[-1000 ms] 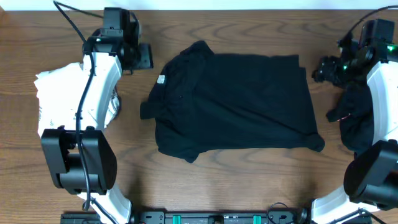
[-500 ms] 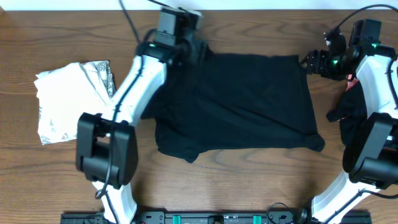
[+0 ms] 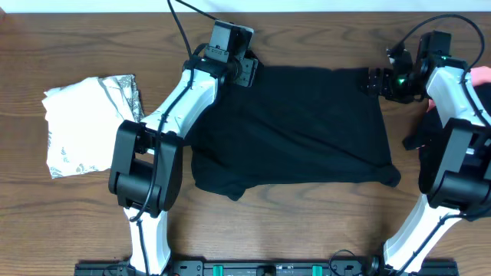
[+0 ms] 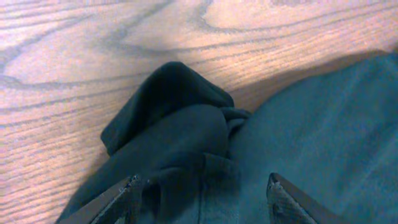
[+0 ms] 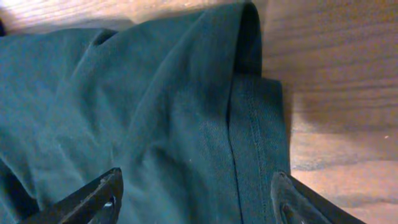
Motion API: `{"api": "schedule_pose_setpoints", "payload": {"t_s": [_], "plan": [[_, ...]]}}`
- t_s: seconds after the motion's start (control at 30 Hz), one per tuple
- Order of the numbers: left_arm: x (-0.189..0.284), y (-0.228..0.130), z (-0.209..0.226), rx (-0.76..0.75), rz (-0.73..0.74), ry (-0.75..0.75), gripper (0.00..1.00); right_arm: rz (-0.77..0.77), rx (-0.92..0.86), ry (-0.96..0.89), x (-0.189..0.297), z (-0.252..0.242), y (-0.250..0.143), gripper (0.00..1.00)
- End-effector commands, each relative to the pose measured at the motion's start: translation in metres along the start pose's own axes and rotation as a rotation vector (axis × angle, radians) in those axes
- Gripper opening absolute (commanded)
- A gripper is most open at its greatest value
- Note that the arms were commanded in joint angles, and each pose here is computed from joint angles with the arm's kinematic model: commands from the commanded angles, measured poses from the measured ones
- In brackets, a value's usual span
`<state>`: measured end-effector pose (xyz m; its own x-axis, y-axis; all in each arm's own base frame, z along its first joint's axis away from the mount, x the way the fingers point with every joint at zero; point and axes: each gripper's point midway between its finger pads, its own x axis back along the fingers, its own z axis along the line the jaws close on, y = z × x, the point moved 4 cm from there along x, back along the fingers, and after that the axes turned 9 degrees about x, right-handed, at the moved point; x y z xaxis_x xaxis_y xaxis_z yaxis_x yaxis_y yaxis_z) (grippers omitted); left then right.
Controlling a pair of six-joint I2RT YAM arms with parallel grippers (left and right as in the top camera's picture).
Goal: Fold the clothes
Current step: 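Grasp the shirt's far corners with left and right grippers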
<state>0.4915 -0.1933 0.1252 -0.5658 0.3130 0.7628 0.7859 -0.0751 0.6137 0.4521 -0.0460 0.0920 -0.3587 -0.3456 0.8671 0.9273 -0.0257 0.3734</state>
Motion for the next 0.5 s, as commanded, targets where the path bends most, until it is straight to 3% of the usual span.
{"api": "schedule_pose_setpoints", "payload": {"t_s": [0.0,0.47], "plan": [[-0.008,-0.001,0.005,0.003,0.004,0.021,0.65,-0.006,0.028,0.022,-0.006,0.003,0.002,0.73],[-0.03,-0.021,0.008,0.026,0.065,0.024,0.65,-0.09,0.076,0.035,-0.023,0.0,0.02,0.73]]}}
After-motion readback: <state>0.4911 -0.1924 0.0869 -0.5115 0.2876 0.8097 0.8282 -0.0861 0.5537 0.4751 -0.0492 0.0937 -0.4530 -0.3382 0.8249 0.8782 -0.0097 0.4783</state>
